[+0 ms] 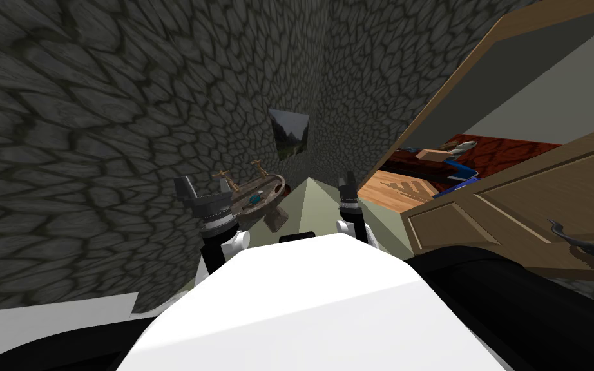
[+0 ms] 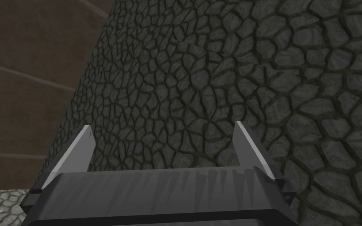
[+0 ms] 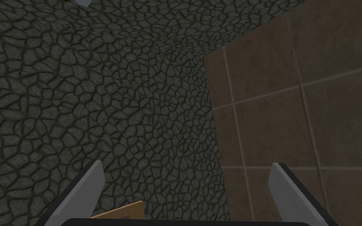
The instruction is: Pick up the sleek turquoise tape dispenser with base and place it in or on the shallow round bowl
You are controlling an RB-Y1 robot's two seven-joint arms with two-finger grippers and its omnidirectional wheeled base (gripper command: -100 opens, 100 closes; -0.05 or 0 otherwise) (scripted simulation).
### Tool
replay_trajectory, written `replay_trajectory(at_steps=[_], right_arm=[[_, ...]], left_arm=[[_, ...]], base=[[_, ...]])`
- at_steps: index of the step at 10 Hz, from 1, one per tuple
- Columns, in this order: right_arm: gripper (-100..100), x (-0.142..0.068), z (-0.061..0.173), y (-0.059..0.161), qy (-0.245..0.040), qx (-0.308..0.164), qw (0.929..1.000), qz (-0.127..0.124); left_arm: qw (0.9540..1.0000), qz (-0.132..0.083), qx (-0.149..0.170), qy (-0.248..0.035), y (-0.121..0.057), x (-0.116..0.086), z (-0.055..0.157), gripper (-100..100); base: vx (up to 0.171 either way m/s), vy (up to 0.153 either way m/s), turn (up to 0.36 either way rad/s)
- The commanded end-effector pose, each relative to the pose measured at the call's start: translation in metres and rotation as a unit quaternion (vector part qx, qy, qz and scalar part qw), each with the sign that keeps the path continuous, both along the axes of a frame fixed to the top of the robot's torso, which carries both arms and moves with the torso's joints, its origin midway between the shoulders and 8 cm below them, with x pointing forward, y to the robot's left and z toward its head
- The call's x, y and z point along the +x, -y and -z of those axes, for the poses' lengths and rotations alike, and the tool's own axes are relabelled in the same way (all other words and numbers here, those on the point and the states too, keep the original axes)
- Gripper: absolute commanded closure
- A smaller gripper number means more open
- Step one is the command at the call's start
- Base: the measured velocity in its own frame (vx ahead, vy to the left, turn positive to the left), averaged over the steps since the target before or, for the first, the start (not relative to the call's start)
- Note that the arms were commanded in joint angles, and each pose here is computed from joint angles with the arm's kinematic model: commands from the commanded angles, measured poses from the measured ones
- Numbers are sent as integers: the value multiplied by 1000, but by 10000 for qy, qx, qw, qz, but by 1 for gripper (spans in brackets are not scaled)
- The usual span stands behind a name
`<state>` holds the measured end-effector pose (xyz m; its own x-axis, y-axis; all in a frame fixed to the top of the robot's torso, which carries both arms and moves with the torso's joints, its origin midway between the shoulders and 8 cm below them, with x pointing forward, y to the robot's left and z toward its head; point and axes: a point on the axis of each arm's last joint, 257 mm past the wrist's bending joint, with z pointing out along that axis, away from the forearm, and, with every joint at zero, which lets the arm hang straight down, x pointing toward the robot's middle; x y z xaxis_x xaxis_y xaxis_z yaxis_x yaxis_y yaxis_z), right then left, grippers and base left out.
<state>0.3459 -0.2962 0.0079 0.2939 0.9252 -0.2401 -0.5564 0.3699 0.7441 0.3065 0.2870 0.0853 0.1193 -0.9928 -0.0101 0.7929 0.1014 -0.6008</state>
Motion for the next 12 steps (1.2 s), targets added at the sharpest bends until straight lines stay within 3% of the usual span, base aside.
replay_trajectory(at_steps=[1,5,9,10,11,12], right_arm=[[0,0,0,0,0,0,10000,0],[0,0,0,0,0,0,10000,0],[0,0,0,0,0,0,10000,0],[0,0,0,0,0,0,10000,0],[0,0,0,0,0,0,10000,0],[0,0,0,0,0,0,10000,0]], left_arm=[[9998,130,56,-167,2,8,6,-100],[9968,425,-4,-673,0,32,26,-100],[9878,743,-254,-1348,-6,62,56,-100],[9873,738,-261,-1382,-6,63,57,-100],[9835,815,-347,-1580,-9,71,67,-100],[9835,815,-347,-1580,-9,71,67,-100]], base=[[10,-5,8],[23,-10,10],[36,-15,14],[25,-8,8],[21,-9,8],[16,-8,6]])
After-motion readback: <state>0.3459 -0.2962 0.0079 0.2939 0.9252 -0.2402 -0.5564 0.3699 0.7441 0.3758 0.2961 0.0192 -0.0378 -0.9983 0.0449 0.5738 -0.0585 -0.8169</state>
